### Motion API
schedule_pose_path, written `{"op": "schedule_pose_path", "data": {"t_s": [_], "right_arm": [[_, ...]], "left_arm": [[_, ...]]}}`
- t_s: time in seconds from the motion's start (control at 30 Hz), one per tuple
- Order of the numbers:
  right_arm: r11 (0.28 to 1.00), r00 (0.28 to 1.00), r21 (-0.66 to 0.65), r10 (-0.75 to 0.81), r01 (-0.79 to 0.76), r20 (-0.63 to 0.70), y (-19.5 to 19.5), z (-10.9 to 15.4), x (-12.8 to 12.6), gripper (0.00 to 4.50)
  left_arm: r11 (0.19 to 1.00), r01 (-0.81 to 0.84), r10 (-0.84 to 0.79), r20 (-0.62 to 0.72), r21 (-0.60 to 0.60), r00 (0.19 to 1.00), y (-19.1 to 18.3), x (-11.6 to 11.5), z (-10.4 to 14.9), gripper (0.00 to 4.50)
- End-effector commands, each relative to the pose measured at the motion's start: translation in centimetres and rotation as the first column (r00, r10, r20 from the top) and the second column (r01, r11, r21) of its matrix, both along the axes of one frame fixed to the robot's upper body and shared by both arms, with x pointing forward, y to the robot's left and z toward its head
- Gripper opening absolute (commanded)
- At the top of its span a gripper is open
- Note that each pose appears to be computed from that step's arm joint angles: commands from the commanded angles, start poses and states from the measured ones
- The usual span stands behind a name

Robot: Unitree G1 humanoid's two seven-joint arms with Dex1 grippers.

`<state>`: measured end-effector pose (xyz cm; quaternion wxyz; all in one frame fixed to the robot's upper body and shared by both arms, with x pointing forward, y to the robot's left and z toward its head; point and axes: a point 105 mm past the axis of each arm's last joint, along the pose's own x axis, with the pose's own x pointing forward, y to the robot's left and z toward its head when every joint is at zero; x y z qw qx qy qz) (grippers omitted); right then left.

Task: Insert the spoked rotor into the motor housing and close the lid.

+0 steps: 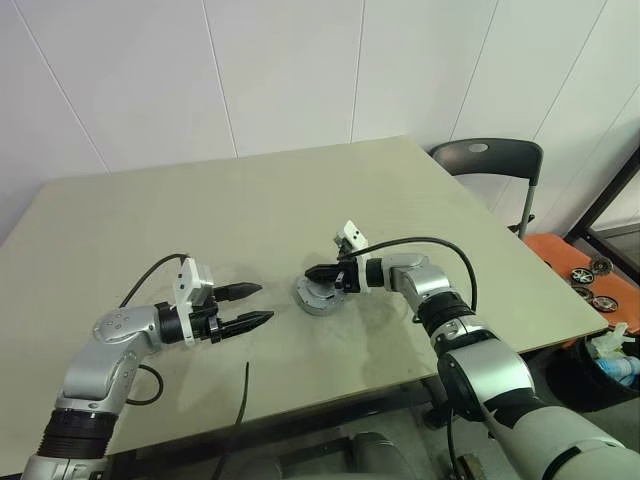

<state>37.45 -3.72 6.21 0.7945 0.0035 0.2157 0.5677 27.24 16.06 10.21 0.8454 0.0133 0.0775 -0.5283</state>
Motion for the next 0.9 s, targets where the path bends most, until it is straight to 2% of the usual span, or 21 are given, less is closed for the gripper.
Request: {"op": "schedule_pose_path", "data": {"t_s": [0.03,0.1,0.23,0.33,0.4,0.47,0.57,0.67,0.7,0.8,0.87,0.9], "right_arm": [[0.994,0.998,0.094,0.044,-0.048,0.053,1.3,2.6,0.2,0.02],[0.979,0.990,0.178,0.084,-0.103,0.114,1.7,5.4,0.2,0.02],[0.946,0.953,0.231,0.170,-0.229,0.250,1.5,9.8,-0.2,0.02],[0.920,0.937,0.278,0.192,-0.275,0.291,0.6,12.4,-0.1,0.02],[0.919,0.930,0.277,0.189,-0.281,0.315,0.3,12.9,0.1,0.02],[0.946,0.897,0.169,0.190,-0.276,0.400,-0.4,12.0,0.5,0.02],[0.972,0.884,0.129,0.121,-0.198,0.452,-0.9,12.2,1.7,0.02],[0.960,0.836,0.082,0.190,-0.268,0.515,-1.0,12.1,0.5,0.02],[0.949,0.838,0.117,0.197,-0.294,0.508,-1.0,12.3,-0.1,0.02],[0.932,0.851,0.151,0.225,-0.330,0.475,-0.8,12.0,-1.4,0.92],[0.927,0.832,0.072,0.295,-0.369,0.469,-0.7,10.5,-2.9,1.63],[0.924,0.846,0.078,0.307,-0.375,0.435,-0.9,10.1,-3.5,1.92]], "left_arm": [[1.000,-0.002,0.002,0.049,0.000,0.999,0.1,0.1,1.2,3.32],[1.000,-0.002,0.002,0.050,-0.002,0.999,0.1,0.1,1.2,3.32],[1.000,-0.002,0.002,0.048,-0.001,0.999,0.1,0.2,1.2,3.32],[1.000,0.001,-0.001,0.046,-0.002,0.999,0.0,0.1,1.2,3.32],[1.000,0.002,-0.002,0.045,-0.003,0.999,0.0,0.1,1.2,3.32],[1.000,0.003,-0.003,0.045,-0.002,0.999,0.0,0.1,1.1,3.32],[1.000,-0.004,0.004,0.044,-0.005,0.999,0.0,-0.1,1.1,3.32],[1.000,-0.013,0.014,0.041,-0.008,0.999,0.1,-0.3,1.0,3.32],[1.000,-0.014,0.015,0.039,-0.010,0.999,0.0,-0.4,0.9,3.32],[1.000,-0.015,0.015,0.037,-0.011,0.999,0.0,-0.5,0.8,3.32],[1.000,-0.015,0.016,0.036,-0.013,0.999,-0.1,-0.5,0.8,3.32],[1.000,-0.014,0.014,0.034,-0.013,0.999,-0.1,-0.4,0.8,3.32]]}}
